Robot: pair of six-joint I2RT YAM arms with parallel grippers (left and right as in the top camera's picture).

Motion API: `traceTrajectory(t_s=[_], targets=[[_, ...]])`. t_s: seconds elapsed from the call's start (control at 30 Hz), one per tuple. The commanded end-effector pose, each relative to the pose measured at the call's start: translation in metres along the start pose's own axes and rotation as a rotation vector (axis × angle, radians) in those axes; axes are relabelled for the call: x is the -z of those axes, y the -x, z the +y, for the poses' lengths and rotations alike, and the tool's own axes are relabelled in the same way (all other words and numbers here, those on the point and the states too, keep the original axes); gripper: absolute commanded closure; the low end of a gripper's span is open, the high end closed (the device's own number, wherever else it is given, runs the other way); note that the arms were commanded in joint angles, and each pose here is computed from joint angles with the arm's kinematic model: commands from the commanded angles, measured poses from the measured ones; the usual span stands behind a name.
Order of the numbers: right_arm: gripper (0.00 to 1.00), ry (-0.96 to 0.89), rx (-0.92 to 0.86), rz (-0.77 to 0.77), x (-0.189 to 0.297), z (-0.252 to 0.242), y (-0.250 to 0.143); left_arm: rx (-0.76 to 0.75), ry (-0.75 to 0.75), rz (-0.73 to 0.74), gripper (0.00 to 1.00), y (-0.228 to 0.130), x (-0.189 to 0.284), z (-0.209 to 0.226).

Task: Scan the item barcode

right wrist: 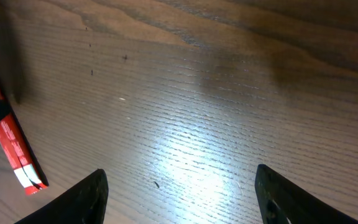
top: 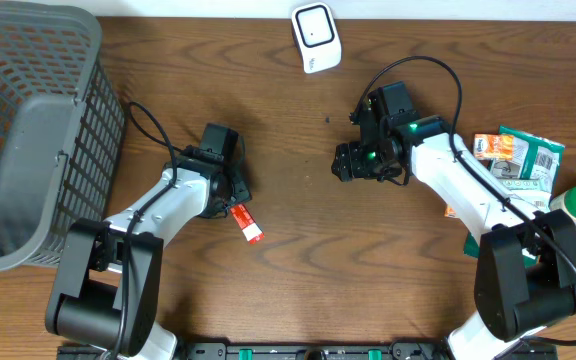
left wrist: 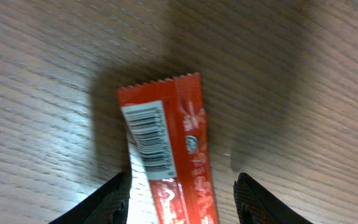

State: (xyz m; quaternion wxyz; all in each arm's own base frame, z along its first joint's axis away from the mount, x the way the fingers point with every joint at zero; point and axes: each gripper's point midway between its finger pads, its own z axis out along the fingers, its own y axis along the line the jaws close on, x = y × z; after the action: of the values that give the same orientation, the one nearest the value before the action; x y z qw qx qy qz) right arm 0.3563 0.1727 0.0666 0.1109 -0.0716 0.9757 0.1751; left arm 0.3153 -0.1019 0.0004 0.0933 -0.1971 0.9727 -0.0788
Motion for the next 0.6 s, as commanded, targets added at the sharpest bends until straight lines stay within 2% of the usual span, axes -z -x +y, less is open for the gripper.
traceTrajectory(t_s=[0.0, 0.1, 0.23, 0.57], targets=[[0.29, 0.004, 0.019, -0.01, 0.004, 0.005, -0.001, -0.016, -0.031, 0.077, 0.44, -0.021, -0.008, -0.008], [0.29, 0.004, 0.019, -0.01, 0.004, 0.005, -0.001, -0.039, -0.032, 0.079, 0.52, -0.026, -0.008, -0.013], [0.3, 0.004, 0.019, -0.01, 0.004, 0.005, -0.001, -0.047, -0.005, 0.059, 0.55, -0.029, -0.009, -0.015], [0.3, 0.004, 0.019, -0.01, 0.004, 0.005, -0.001, -0.061, -0.043, 0.015, 0.55, -0.032, -0.009, -0.039]])
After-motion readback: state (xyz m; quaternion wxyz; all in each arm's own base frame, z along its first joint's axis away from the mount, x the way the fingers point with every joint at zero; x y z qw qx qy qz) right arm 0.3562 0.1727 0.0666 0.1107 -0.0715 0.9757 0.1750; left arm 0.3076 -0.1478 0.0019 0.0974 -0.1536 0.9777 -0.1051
